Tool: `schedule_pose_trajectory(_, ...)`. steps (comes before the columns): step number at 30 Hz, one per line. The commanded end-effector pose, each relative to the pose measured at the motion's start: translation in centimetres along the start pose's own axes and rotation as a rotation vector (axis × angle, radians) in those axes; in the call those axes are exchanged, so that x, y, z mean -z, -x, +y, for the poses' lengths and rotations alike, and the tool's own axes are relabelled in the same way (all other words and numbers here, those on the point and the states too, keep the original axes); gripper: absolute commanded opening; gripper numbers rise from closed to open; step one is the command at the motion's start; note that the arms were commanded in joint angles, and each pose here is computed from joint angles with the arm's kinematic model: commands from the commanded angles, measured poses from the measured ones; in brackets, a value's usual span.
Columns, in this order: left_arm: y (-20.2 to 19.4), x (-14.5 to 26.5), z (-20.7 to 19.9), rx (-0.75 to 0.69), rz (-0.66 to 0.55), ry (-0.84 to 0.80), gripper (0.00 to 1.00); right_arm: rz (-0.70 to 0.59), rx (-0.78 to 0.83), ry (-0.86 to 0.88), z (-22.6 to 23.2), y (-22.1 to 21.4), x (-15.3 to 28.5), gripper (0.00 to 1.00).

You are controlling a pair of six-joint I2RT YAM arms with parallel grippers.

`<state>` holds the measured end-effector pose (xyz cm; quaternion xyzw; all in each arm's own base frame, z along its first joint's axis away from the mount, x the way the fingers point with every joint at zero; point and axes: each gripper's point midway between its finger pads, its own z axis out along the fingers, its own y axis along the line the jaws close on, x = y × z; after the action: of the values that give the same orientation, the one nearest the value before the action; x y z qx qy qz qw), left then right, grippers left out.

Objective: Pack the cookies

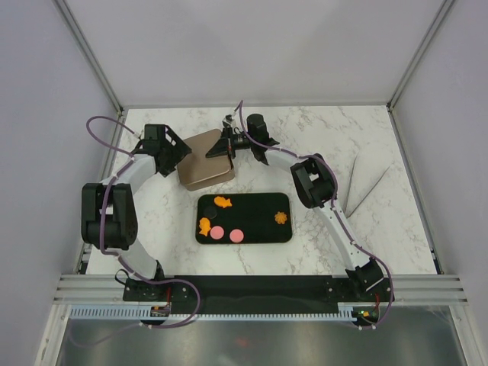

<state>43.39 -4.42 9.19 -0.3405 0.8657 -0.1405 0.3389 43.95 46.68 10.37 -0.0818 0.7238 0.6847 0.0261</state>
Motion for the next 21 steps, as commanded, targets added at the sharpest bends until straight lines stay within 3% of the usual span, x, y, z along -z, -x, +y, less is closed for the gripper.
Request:
schedule_pose_trajectory(1,0.3,-1.0,0.1,0.01,-0.007,0.0,0.93,-0.029,0.054,0.006,0.6,1.0,-0.2,0.15)
schedule_pose_trajectory(6,-0.2,-1.5,0.9,0.009,0.008,0.03,0.91,-0.068,0.04,-0.014,0.4,1.6,0.0,0.21)
schedule_pose_trajectory(10,-0.4,-1.7,1.1,0.004,0.014,0.042,0.91,-0.115,0.023,-0.043,-0.3,2.2,0.9,0.31)
schedule_pose_trajectory(21,-0.6,-2.4,1.3,-0.001,0.036,0.063,0.9,-0.246,-0.004,-0.057,0.2,4.1,5.0,0.43)
